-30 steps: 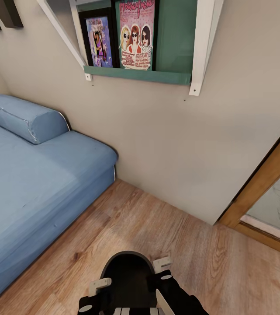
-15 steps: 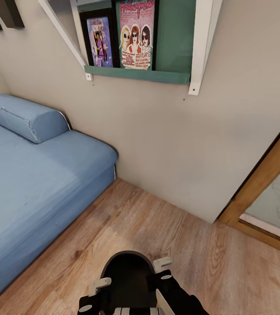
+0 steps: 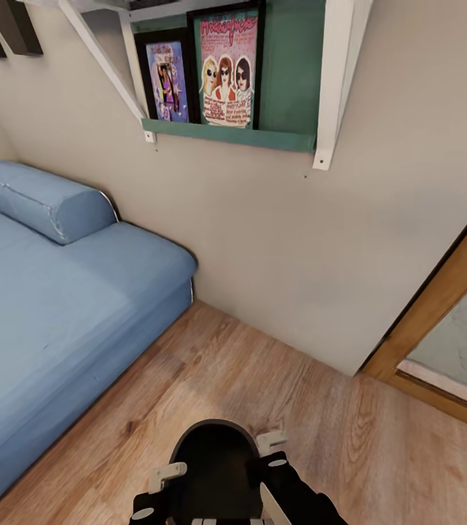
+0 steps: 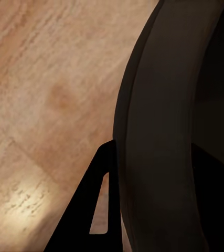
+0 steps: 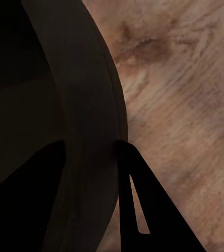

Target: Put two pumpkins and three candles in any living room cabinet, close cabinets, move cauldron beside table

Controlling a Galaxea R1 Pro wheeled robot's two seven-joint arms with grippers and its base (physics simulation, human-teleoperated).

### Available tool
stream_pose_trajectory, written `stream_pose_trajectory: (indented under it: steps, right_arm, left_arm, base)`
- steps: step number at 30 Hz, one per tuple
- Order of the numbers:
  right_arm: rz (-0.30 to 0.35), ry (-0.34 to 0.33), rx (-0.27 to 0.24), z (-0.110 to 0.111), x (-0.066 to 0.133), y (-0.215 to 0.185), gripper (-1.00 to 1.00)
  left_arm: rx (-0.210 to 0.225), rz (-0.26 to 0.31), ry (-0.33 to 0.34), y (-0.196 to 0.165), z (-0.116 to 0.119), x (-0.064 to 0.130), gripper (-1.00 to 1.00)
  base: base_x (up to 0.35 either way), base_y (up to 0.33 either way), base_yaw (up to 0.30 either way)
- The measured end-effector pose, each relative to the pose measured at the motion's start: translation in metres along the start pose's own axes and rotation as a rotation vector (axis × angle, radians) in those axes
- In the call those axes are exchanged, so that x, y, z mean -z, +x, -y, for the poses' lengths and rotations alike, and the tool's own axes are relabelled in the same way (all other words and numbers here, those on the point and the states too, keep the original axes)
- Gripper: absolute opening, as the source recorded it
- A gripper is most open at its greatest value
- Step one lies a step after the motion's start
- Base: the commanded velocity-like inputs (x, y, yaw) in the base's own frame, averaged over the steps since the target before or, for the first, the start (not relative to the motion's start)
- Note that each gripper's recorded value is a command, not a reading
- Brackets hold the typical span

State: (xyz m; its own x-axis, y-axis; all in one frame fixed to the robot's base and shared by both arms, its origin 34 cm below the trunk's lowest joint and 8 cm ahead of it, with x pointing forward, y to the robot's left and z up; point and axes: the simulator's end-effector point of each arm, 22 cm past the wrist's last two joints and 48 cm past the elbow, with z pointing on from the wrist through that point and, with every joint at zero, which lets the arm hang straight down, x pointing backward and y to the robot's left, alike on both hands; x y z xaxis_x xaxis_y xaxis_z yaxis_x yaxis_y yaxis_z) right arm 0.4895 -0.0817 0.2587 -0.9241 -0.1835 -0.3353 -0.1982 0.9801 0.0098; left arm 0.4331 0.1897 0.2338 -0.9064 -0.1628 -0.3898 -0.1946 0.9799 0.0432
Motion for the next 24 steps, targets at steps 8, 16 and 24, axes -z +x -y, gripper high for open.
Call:
stream_pose_trajectory:
  steps: [8,16,24]
  right_arm:
    - [-0.004,0.003,0.001,0.005,0.014,-0.008,-1.0]
    - [-0.007,0.002,-0.002,0.016,0.027,-0.014,-1.0]
    - [0.001,0.003,0.008,0.014,0.034,-0.022,-1.0]
  left_arm:
    - [-0.025,-0.001,0.01,-0.009,0.005,0.016,-1.0]
    - [-0.071,0.001,0.032,-0.019,0.017,0.033,-1.0]
    - [-0.067,0.009,0.034,-0.026,0.015,0.038,-1.0]
  base:
    - [0.0,0.0,0.0]
    - [0.0,0.0,0.0]
    - [0.0,0.0,0.0]
